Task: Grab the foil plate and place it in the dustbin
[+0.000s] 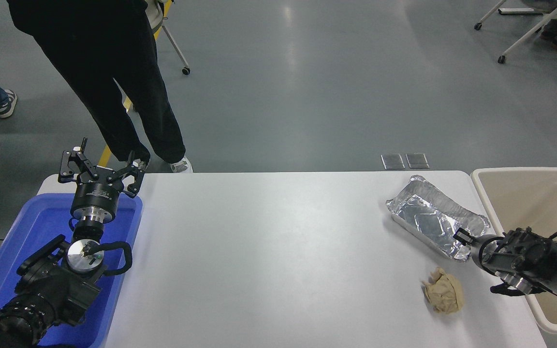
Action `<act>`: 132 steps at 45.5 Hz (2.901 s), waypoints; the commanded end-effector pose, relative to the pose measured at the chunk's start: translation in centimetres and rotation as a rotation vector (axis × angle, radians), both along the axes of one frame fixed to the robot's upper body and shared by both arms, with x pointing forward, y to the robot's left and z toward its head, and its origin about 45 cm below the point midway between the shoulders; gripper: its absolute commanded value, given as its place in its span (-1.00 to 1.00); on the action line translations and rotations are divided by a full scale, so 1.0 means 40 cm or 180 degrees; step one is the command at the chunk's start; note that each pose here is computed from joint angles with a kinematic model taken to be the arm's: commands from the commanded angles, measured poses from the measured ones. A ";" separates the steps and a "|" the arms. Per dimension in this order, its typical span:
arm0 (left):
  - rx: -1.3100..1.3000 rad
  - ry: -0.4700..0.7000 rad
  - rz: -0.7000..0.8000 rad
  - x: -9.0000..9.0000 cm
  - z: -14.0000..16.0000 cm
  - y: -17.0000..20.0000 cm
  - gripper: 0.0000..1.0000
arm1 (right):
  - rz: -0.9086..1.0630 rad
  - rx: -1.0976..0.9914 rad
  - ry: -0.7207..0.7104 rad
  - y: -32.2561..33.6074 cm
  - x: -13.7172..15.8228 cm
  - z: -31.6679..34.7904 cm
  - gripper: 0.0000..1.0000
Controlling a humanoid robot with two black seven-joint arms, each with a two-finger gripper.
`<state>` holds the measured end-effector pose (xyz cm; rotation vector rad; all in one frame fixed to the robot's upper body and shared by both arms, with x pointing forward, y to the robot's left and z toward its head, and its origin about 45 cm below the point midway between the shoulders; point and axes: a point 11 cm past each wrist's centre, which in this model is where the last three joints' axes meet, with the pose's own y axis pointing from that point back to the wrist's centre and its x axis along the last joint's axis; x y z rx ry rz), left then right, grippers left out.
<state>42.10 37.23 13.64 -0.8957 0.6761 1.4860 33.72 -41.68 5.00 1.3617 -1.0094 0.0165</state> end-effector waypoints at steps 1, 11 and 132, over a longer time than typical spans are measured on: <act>-0.0001 -0.0002 -0.0001 0.000 0.000 0.000 0.98 | 0.0052 0.0085 -0.0005 0.024 0.013 0.008 -1.00; -0.0001 -0.0002 -0.0001 0.000 0.000 0.000 0.98 | 0.0011 0.0279 -0.0098 0.010 0.052 0.105 -1.00; -0.0001 -0.0002 -0.0001 0.000 0.000 0.000 0.98 | -0.2340 -0.0296 -0.1402 -0.601 -0.058 0.446 -1.00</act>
